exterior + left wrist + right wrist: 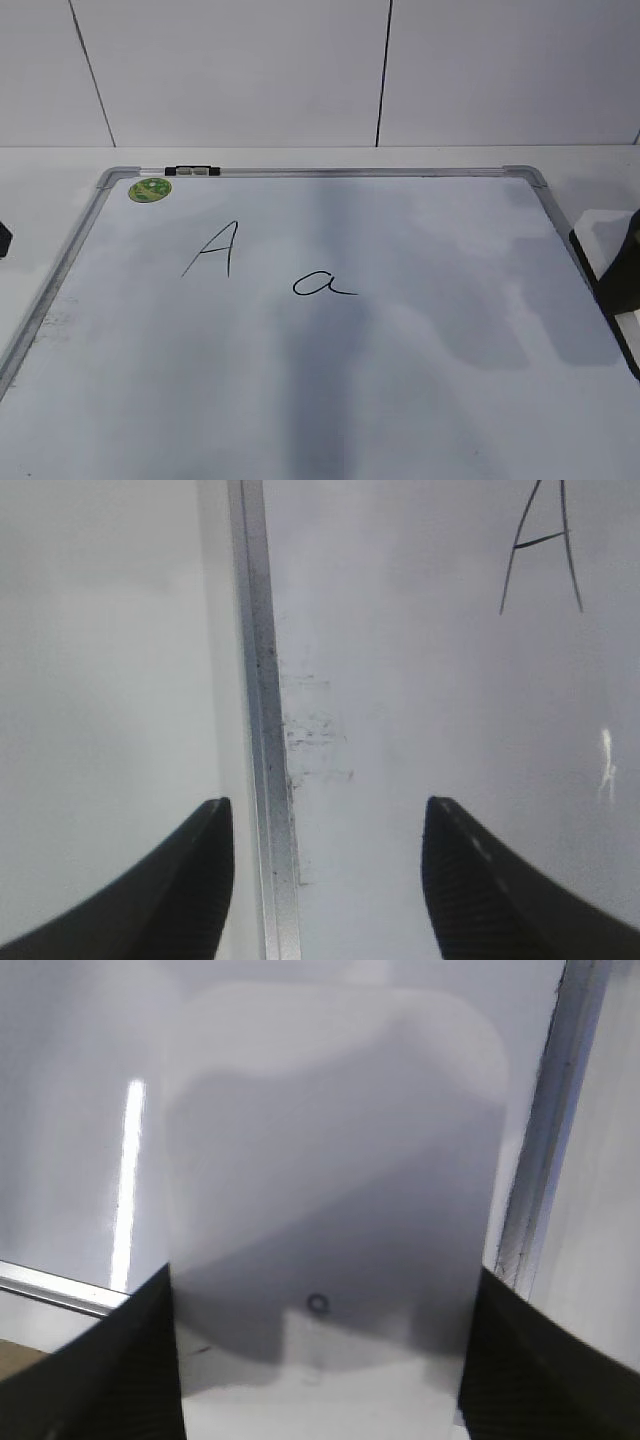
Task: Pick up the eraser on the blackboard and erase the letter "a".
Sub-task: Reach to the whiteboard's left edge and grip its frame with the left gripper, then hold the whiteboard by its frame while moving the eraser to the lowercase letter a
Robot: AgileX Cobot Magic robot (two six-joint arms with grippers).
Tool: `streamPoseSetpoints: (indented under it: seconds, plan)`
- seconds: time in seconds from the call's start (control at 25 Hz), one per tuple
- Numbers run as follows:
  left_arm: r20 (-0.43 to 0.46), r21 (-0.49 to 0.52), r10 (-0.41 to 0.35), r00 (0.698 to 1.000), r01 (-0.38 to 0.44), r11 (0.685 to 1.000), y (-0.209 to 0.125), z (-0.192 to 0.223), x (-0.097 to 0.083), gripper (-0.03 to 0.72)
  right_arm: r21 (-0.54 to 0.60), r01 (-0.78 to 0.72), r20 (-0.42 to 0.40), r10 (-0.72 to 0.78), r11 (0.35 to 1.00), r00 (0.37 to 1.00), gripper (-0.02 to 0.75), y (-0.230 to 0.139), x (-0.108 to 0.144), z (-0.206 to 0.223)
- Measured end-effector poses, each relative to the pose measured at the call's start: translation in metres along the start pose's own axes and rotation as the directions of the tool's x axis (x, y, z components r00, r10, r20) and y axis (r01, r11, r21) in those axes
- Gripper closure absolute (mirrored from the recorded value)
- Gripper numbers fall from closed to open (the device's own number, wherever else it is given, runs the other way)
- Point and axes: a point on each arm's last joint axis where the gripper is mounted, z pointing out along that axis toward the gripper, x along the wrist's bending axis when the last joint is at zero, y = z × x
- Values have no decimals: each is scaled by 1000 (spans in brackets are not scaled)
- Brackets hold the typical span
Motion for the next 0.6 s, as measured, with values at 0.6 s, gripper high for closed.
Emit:
streamPoseSetpoints:
  seconds: [0.6]
  plan:
    - [-26, 195, 56, 998, -50, 980, 39, 79, 20, 326, -9, 4, -5, -4, 1000, 1000, 168, 1, 0, 0]
